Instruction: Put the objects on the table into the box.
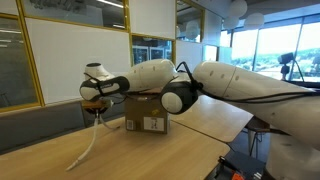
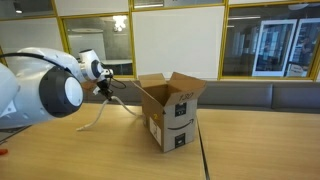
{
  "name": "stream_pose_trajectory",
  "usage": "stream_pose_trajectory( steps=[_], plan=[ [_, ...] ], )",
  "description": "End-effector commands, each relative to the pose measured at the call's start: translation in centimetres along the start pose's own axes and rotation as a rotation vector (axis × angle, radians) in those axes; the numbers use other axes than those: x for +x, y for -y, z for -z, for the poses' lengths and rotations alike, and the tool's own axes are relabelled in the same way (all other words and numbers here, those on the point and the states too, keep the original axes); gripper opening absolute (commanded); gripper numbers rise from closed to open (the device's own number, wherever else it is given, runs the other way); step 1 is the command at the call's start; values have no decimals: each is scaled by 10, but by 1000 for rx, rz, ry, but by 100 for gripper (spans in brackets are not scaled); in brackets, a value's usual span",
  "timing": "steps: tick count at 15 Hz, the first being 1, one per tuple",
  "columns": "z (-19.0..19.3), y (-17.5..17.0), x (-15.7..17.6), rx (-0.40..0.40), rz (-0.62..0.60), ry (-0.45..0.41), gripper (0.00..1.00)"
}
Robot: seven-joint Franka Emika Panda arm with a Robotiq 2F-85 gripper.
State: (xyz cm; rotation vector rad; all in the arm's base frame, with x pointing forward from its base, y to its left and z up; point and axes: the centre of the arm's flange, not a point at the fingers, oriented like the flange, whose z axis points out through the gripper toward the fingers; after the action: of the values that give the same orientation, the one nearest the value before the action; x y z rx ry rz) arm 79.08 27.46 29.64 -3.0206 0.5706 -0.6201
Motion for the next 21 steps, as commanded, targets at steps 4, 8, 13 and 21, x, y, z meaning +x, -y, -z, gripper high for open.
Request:
stream_pose_trajectory(
  steps=[4,8,13,21],
  plan=[
    [145,-33,44,-35,10,-199,10],
    [214,-61,75,-69,-32,-315,10],
    [286,-102,107,-113,-107,-448,10],
    [369,-174,125,-212,-236,-609,10]
  ],
)
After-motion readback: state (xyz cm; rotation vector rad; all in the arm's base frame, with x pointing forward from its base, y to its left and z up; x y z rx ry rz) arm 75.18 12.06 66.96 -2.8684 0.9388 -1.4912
